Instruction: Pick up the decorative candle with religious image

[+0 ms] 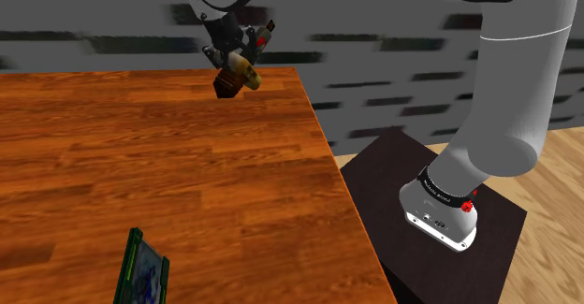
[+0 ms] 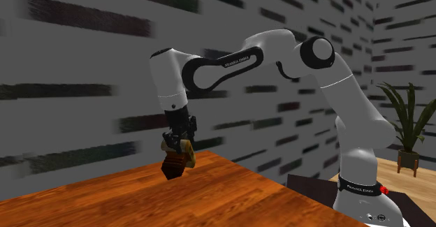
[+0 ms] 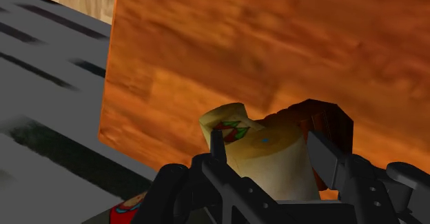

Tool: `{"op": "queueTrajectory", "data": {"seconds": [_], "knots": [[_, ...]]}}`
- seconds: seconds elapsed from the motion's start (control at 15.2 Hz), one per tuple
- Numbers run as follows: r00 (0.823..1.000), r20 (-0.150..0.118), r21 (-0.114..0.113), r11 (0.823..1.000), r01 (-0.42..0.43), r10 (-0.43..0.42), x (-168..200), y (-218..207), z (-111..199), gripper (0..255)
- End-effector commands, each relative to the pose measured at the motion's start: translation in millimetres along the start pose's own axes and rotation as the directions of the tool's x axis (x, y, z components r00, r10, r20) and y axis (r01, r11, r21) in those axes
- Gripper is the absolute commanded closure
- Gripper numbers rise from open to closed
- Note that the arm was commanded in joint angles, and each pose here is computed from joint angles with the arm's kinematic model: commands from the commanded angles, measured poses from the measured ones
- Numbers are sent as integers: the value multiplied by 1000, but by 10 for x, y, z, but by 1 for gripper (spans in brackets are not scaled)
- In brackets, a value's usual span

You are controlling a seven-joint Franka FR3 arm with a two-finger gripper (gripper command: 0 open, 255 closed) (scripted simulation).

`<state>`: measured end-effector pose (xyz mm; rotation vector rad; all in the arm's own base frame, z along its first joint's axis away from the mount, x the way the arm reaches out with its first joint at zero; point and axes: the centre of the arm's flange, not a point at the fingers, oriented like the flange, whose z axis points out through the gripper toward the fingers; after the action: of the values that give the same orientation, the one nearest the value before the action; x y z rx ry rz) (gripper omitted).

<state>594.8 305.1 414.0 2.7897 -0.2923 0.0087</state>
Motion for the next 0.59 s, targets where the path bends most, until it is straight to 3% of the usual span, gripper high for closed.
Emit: {"op": "queueTrajectory", "data": {"seconds": [0.0,0.53], "knots": [[1000,0,0,1000,1,-1,3,21,-78,255],[1000,0,0,1000,1,-1,20,160,-477,255]]}}
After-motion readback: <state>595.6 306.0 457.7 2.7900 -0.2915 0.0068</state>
